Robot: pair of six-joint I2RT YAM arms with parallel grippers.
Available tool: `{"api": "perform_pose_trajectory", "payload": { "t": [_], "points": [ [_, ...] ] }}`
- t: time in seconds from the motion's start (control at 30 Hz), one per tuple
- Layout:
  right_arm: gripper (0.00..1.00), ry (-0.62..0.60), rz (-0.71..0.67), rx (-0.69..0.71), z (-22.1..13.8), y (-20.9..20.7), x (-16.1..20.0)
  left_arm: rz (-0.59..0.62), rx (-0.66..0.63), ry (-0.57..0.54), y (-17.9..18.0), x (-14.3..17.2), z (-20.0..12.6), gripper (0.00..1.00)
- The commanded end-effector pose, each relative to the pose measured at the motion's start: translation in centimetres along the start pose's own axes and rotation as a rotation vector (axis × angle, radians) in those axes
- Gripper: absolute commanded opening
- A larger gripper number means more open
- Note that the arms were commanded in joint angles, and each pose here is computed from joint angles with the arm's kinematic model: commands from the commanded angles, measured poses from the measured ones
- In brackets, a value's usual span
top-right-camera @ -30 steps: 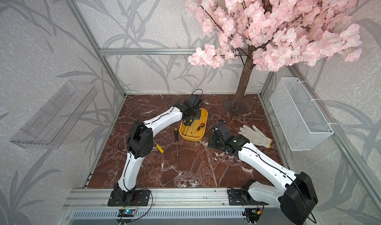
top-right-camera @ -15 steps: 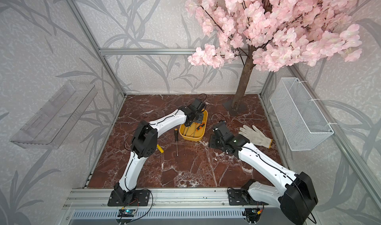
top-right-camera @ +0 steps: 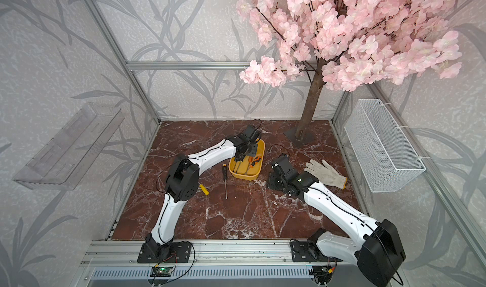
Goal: Put the screwdriver on the desktop into the storage box
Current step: Place the screwdriver in the storage box, then pick up the screwdriver from the center of the board.
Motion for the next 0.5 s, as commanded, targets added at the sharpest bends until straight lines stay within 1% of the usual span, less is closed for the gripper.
{"api": "perform_pose_trajectory", "payload": {
  "t": [0.0,0.07,0.17,0.23,0.3,0.47],
  "points": [
    [0.56,-0.007,0.008,0.017,-0.1,-0.4,0.0,-0.036,-0.006,-0.072,0.8,-2.0,-3.4,0.46],
    [0.56,-0.008,0.009,0.017,-0.1,-0.4,0.0,-0.059,-0.013,-0.081,1.3,-2.2,-4.5,0.5],
    [0.56,-0.003,0.008,0.013,0.0,-0.3,0.0,-0.1,-0.004,-0.102,2.4,-2.2,-6.2,0.51],
    [0.57,0.002,0.009,0.006,0.2,-0.1,-0.1,-0.138,0.006,-0.117,3.2,-2.0,-7.3,0.56],
    [0.61,0.009,-0.005,-0.011,0.3,0.4,-0.2,-0.179,0.015,-0.113,4.0,-1.2,-7.8,0.58],
    [0.64,-0.002,-0.037,-0.044,0.2,1.6,-1.1,-0.256,0.019,-0.104,5.9,1.0,-9.2,0.65]
  ]
}}
Point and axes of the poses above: each gripper's point midway between its finger pads, its own z axis out along the fingers, its own y axis along the line the jaws close on, x = y × z, the point moved 4 cm from there along -z, back along the fingers, and after that the axes turned 2 degrees about z, right-handed, at the moved point
